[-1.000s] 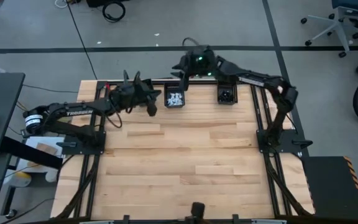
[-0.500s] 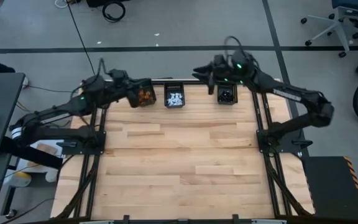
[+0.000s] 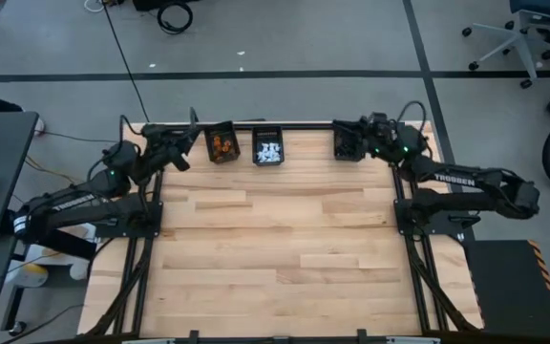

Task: Sort Halloween decoration
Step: Return to Home Position

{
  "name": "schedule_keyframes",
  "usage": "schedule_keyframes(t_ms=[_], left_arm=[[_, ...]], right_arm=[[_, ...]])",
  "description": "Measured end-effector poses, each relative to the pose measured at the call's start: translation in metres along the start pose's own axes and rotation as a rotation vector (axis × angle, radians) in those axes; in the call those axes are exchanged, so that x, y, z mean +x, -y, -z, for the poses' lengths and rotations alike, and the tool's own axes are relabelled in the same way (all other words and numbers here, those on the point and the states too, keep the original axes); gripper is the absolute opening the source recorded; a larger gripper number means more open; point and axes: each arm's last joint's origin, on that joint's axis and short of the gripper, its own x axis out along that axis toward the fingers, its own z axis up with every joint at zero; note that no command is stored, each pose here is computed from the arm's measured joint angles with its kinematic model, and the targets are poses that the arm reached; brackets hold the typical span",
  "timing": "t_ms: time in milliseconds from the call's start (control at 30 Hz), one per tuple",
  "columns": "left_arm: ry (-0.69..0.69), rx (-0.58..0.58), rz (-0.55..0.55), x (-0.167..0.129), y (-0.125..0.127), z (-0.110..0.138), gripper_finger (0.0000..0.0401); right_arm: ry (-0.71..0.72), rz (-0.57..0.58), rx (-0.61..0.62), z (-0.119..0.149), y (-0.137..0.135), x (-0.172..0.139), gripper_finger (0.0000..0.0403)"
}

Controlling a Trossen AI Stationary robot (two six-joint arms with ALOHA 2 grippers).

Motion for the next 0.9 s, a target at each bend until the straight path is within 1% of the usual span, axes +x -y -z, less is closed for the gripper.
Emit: schedule_keyframes(t_ms=[133,300,433,567,633,733,900], left_arm=[[0.048,-0.055,-0.004,-0.012,-0.015,0.014,0.0000],[0.127,-0.056,-0.020,-0.029,-0.024,0.012,0.0000],[0.128,-0.043,-0.067,-0.043,-0.030,0.012,0.0000],[0.130,-0.032,-0.095,-0.057,-0.033,0.011,0.0000],[0.115,-0.028,-0.117,-0.064,-0.036,0.013,0.0000],[0.101,-0.034,-0.142,-0.071,-0.039,0.015,0.0000],[0.062,-0.034,-0.181,-0.070,-0.042,0.019,0.0000]], right_arm=[[0.036,0.062,0.042,0.007,0.013,-0.021,0.0121],[0.018,0.115,0.039,0.001,0.024,-0.036,0.0119],[0.036,0.140,0.015,-0.011,0.030,-0.047,0.0113],[0.035,0.172,0.026,-0.017,0.036,-0.055,0.0105],[0.041,0.198,0.041,-0.015,0.041,-0.061,0.0102],[0.046,0.240,0.086,-0.004,0.050,-0.071,0.0100],[0.114,0.261,0.154,0.012,0.060,-0.088,0.0100]])
